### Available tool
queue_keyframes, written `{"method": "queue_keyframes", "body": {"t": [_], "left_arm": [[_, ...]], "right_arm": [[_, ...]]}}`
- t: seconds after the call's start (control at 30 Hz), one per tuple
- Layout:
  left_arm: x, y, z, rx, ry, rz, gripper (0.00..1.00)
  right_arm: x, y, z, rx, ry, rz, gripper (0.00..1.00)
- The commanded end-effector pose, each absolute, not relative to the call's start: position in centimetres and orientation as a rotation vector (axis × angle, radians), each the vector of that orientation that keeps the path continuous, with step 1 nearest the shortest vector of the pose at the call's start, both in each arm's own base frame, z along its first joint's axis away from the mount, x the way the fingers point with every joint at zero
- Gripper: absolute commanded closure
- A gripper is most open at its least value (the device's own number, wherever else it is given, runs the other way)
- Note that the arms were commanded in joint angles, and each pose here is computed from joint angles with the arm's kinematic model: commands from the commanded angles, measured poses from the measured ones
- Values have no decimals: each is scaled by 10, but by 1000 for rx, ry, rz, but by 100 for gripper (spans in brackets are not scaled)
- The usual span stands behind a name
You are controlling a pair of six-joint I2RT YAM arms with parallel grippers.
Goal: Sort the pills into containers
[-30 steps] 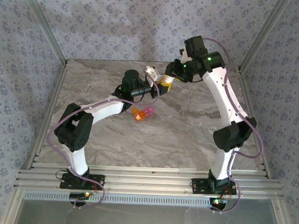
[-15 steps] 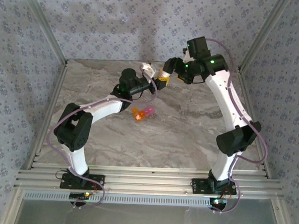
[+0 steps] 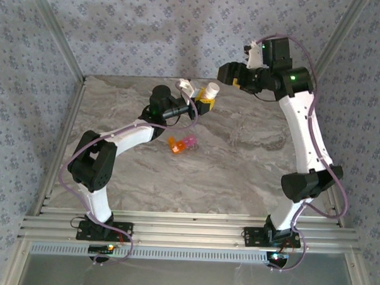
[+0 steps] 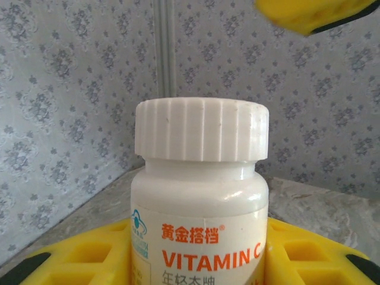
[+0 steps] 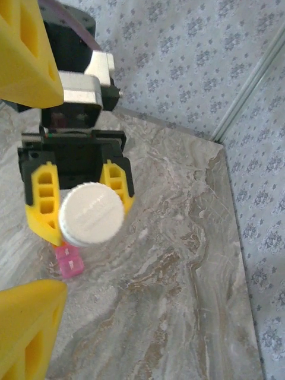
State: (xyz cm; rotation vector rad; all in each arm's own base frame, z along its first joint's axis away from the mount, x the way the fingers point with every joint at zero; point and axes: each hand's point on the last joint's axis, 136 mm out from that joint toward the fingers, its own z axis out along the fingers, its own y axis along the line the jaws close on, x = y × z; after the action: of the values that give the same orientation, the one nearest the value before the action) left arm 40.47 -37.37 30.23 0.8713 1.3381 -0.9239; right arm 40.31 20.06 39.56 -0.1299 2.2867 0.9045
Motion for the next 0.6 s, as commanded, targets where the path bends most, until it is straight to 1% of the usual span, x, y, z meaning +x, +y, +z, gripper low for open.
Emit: {"method": "queue_keyframes", "body": {"t": [0.0, 0.4, 0.57], "left_arm": [[391, -373, 344, 895, 1238, -978, 100], [387, -373, 344, 904, 1239, -995, 100], [385, -374, 345, 908, 1236, -995, 100]], "right_arm": [[402, 205, 393, -251, 2298, 885, 23], [400, 224, 371, -312, 2383, 908, 24], [402, 226, 364, -303, 2409, 895, 26]]}}
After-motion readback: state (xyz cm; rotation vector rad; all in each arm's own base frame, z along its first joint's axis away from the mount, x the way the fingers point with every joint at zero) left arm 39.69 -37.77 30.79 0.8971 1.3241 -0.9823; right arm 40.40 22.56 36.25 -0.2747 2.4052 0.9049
